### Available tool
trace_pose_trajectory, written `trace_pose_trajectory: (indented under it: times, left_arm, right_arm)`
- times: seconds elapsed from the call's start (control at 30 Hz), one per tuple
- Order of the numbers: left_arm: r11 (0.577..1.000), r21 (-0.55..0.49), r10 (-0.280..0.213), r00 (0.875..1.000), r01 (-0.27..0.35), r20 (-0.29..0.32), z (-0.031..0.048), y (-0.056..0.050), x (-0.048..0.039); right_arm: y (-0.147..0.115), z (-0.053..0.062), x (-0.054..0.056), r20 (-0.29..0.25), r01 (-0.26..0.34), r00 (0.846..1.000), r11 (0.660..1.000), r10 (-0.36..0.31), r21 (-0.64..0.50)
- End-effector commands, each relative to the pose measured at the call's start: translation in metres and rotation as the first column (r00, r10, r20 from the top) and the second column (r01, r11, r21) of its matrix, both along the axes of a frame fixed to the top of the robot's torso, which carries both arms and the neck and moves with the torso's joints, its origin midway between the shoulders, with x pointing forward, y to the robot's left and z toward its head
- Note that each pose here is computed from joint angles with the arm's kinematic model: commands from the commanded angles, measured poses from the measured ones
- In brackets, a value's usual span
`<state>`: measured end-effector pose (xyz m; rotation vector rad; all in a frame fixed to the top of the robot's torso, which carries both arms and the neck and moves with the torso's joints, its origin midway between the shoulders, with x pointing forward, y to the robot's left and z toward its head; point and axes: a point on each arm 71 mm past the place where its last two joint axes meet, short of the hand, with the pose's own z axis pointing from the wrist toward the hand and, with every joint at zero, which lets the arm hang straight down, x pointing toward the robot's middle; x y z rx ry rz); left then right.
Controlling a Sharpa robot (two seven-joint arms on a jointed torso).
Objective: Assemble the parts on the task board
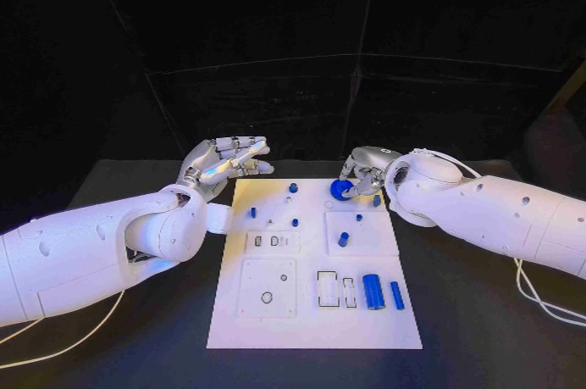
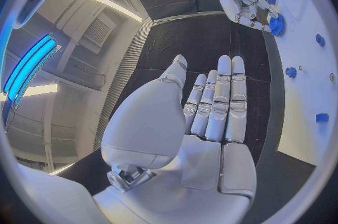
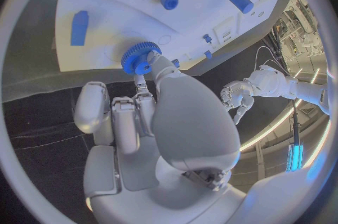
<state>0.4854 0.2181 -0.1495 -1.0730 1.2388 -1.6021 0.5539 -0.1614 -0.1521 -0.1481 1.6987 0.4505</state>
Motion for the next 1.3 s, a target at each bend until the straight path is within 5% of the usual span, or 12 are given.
trace_pose_trajectory:
  times: [0.03,0.23,0.53,1.3]
  left_arm:
    - [1.000,-0.003,-0.015,1.000,0.015,0.008,0.0016,-0.001,-0.0005]
    - [1.000,-0.003,-0.015,1.000,0.015,0.008,0.0015,-0.001,-0.0004]
    - [1.000,-0.004,-0.017,1.000,0.017,0.007,0.0015,-0.001,-0.0002]
    - [1.000,-0.004,-0.017,1.000,0.017,0.008,0.0013,-0.002,0.0007]
  right_arm:
    - [0.011,0.012,-0.007,0.130,-0.031,0.991,0.999,0.027,0.029]
    - [0.038,0.019,-0.022,0.186,-0.099,0.978,0.995,0.092,0.026]
    - [0.075,0.019,-0.028,0.213,-0.149,0.966,0.989,0.146,0.002]
    - [0.112,-0.004,-0.026,0.140,-0.203,0.968,0.977,0.209,-0.060]
